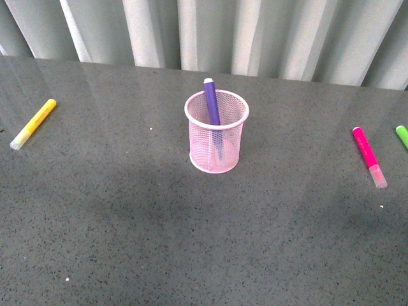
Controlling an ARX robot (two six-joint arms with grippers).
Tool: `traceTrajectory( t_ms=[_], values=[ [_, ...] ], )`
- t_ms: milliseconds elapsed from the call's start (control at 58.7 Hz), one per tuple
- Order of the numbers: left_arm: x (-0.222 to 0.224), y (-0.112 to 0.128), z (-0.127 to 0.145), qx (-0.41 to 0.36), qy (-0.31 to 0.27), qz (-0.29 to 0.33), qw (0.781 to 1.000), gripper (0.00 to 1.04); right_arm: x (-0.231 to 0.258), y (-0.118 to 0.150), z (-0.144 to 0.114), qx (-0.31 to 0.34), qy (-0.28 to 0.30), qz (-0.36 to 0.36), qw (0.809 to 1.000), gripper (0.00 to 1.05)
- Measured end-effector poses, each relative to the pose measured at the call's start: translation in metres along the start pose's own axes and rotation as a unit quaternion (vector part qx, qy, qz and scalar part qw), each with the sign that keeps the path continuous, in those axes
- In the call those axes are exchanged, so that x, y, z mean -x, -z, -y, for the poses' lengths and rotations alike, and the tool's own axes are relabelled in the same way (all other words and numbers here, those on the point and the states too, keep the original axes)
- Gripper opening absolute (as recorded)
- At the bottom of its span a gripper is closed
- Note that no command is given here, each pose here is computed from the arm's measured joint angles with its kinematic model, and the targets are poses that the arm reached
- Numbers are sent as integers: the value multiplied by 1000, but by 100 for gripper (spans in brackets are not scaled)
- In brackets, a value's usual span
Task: Insert purple and pink pens into pink cup
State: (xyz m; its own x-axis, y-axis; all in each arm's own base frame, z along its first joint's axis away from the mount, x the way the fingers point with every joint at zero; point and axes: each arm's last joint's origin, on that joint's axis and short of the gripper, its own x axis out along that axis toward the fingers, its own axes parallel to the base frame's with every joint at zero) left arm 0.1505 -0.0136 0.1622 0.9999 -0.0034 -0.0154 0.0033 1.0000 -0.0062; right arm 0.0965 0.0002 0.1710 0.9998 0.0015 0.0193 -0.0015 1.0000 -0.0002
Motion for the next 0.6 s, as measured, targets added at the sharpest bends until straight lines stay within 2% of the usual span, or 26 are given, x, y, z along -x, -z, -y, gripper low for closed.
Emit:
traceTrajectory(
  t_ms=[119,221,596],
  values=[
    [7,-1,-7,0,13,1,1000,4,0,0,0,0,0,0,1000,98],
    [12,-2,-13,1,-1,3,1000,4,0,0,0,0,0,0,1000,98],
    [26,-6,-13,1,-2,12,1000,4,0,0,0,0,0,0,1000,98]
  ],
)
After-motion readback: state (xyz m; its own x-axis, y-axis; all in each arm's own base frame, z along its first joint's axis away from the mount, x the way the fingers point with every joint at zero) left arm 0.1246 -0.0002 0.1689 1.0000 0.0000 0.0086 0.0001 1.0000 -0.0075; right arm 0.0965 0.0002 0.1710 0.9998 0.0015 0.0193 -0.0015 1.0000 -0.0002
